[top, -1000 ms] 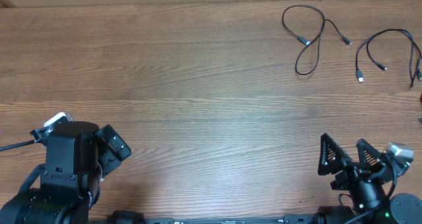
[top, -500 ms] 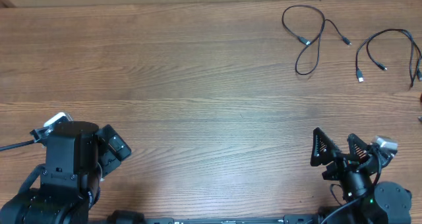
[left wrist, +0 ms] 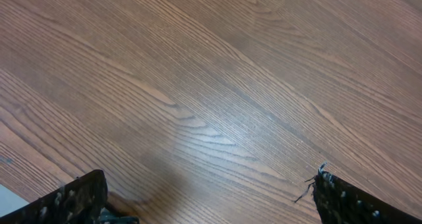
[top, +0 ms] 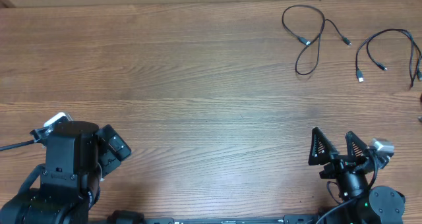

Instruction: Untangle cables

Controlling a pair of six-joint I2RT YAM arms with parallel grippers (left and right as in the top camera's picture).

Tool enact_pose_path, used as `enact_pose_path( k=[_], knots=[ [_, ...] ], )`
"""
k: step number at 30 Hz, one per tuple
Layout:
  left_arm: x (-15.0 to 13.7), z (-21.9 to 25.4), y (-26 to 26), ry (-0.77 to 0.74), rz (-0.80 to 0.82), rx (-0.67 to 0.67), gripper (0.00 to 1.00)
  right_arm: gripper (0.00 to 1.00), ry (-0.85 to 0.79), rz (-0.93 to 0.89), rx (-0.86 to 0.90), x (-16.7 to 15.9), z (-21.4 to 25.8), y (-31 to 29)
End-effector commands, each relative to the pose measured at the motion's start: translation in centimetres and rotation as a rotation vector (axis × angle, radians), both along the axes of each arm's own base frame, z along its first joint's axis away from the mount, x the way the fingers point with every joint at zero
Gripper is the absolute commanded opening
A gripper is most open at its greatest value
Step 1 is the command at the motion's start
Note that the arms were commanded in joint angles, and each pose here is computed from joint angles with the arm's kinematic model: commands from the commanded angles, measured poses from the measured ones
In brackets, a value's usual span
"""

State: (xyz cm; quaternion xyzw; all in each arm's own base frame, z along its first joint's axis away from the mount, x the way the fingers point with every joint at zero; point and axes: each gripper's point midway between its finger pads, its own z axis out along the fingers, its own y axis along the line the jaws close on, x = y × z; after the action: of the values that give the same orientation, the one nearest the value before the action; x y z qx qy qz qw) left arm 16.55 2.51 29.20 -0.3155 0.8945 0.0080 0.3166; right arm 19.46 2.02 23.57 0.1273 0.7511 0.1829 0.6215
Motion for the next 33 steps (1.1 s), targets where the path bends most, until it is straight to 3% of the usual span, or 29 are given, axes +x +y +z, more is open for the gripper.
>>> enact_pose_path(
  k=[1, 33],
  knots=[
    [0.0, 0.4, 0.1, -0.016, 0.014, -0.01, 1.0, 1.0, -0.043, -0.007, -0.001, 0.0, 0.9, -0.1],
    [0.0, 0.4, 0.1, -0.016, 0.014, -0.01, 1.0, 1.0, -0.241, -0.041, 0.001, 0.3, 5.6, -0.7]
  ],
)
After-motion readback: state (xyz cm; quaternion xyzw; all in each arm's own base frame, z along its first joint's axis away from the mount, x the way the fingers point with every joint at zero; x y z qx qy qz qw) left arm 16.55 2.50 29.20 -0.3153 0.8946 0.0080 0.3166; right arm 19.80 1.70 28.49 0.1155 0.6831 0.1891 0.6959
